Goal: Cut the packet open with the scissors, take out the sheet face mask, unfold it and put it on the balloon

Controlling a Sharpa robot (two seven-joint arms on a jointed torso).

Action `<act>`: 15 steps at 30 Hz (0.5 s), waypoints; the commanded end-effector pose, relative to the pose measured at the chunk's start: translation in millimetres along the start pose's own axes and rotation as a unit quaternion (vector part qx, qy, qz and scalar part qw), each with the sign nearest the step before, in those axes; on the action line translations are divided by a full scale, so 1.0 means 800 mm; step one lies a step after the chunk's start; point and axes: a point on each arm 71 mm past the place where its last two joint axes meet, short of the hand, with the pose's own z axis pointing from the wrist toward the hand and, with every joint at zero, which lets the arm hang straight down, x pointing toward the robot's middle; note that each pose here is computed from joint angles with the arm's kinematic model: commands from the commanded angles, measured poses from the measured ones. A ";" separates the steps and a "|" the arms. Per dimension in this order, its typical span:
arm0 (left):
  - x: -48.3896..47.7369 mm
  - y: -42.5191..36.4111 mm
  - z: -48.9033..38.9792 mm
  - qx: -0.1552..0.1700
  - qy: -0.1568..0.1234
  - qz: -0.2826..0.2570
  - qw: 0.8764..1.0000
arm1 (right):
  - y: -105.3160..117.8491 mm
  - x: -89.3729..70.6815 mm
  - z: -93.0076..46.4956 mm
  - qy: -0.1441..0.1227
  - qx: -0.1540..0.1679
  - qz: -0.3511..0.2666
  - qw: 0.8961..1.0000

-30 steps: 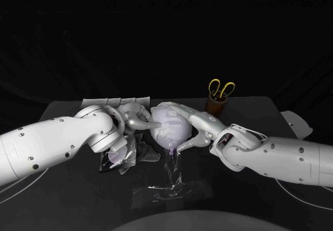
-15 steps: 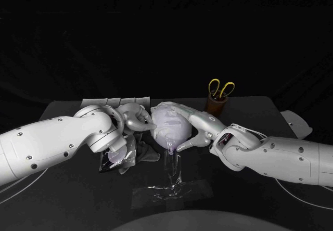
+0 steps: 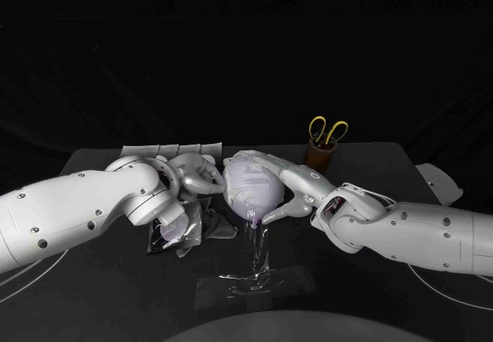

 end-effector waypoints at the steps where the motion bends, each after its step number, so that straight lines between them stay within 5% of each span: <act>1: -0.001 0.0011 -0.001 0.003 0.008 -0.040 0.999 | 0.000 0.007 -0.002 0.022 0.003 0.001 1.000; 15: -0.002 0.0082 -0.005 0.004 0.037 -0.066 0.997 | -0.001 0.007 -0.002 0.022 0.004 0.001 1.000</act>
